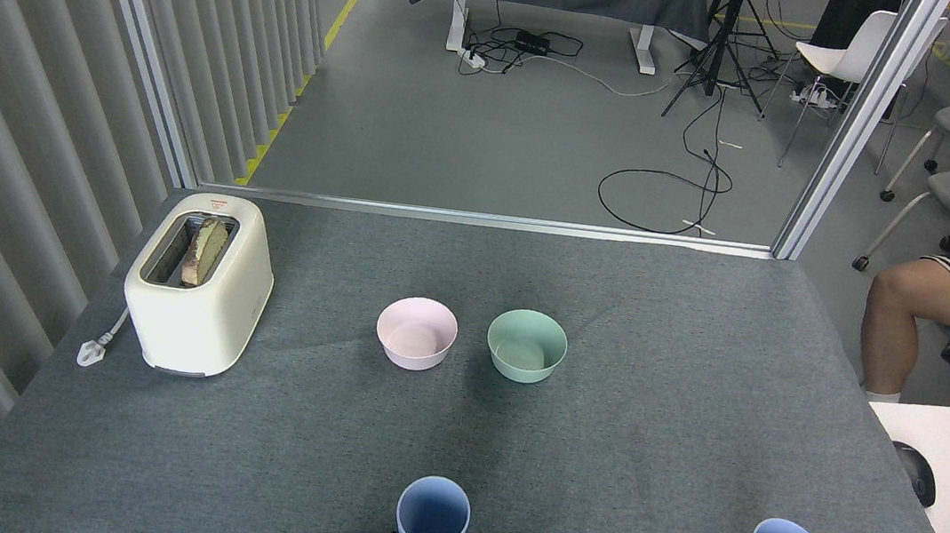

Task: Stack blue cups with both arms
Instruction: 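Open the left gripper and withdraw it from the blue cup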

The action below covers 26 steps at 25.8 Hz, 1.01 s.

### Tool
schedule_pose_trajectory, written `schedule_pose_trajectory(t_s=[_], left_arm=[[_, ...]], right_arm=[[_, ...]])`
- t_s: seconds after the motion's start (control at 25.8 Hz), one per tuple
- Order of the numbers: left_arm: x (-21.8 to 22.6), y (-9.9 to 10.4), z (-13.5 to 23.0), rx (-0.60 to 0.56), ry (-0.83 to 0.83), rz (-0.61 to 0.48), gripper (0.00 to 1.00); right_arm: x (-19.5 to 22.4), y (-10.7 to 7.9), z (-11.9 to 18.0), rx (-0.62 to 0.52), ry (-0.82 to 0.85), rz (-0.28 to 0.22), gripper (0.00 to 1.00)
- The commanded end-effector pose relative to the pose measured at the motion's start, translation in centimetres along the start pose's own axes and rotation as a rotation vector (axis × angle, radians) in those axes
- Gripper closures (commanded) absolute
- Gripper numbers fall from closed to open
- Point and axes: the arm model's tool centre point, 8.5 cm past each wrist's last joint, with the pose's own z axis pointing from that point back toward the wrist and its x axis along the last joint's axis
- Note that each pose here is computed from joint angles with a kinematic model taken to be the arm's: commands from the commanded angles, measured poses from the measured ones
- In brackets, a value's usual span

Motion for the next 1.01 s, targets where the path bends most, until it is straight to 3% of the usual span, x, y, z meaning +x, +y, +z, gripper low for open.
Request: schedule_pose_trajectory(t_s=[0.0,0.16,0.39,0.58,0.78,0.97], left_arm=[[-1.7,-0.3,0.1,-0.01,0.057,0.002,0.0],[-2.4,-1.2,2.5,-0.043,0.102,0.027,0.0],[-3.7,0.2,7.4,-0.027,0.146,0.015,0.0],[-6.0,-0.6,9.7,-0.07,0.28,-0.002,0.0],[-6.9,-1.1,10.7,-0.093,0.328,-0.024,0.0],[-7.0,-1.3,10.8,-0.098,0.338,-0.027,0.0]], right_arm=[[-0.7,-0.2,-0.1,-0.036,0.045,-0.003,0.0],[-0.7,-0.2,-0.9,-0.059,0.08,0.038,0.0],[-0.5,0.3,-0.8,-0.012,0.034,0.067,0.0],[-0.9,0.8,-1.8,-0.004,0.054,0.084,0.0],[-2.1,1.8,-4.1,0.041,0.145,0.188,0.0],[-2.3,3.1,-5.9,0.079,0.165,0.164,0.0]])
